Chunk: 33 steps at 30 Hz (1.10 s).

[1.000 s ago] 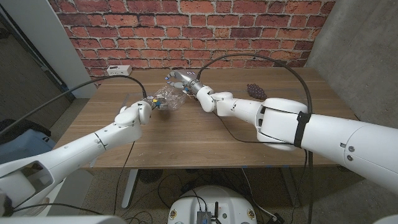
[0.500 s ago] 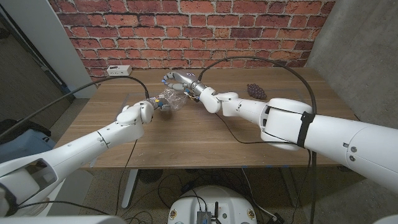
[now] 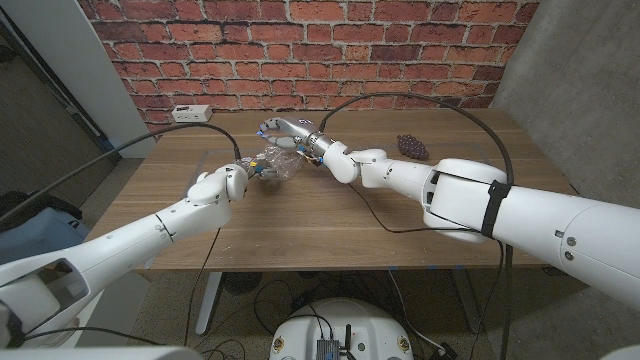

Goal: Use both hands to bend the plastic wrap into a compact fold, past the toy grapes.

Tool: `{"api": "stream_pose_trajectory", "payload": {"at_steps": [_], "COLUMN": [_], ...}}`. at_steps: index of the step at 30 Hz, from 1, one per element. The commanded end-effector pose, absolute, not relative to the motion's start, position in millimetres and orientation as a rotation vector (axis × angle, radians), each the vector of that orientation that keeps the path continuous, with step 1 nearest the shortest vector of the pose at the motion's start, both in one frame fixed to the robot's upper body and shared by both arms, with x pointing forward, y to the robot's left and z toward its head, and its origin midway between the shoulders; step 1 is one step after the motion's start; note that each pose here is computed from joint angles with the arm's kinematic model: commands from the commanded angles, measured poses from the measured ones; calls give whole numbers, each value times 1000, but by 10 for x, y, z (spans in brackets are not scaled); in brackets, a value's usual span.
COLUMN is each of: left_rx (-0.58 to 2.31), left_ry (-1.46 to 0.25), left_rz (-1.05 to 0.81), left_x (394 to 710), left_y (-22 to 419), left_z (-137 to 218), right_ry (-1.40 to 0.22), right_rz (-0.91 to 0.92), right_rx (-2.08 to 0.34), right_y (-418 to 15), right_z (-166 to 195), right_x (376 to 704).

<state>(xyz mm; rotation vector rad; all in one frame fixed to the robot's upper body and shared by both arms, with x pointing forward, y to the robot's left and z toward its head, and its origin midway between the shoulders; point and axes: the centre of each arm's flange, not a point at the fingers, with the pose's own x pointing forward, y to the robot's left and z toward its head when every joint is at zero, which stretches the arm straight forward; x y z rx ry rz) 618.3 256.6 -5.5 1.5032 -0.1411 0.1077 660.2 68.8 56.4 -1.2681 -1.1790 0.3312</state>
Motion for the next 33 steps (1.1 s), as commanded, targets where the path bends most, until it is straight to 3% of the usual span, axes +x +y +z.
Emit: {"api": "stream_pose_trajectory", "payload": {"at_steps": [1, 11, 25, 33], "left_rx": [1477, 1458, 1451, 1330], "left_ry": [-288, -402, -394, -560], "left_rz": [250, 337, 359, 437], "left_x": [5924, 5678, 5557, 5279], "left_y": [2564, 2526, 2533, 2618], "left_z": [9, 66, 47, -50], "right_ry": [-1218, -1214, -1217, -1184], "right_rz": [327, 316, 330, 350], "right_rx": [-1248, -1217, -1196, -1219], "right_y": [673, 661, 656, 731], "right_z": [546, 545, 519, 513], "right_x": [6554, 6543, 6518, 6538]}}
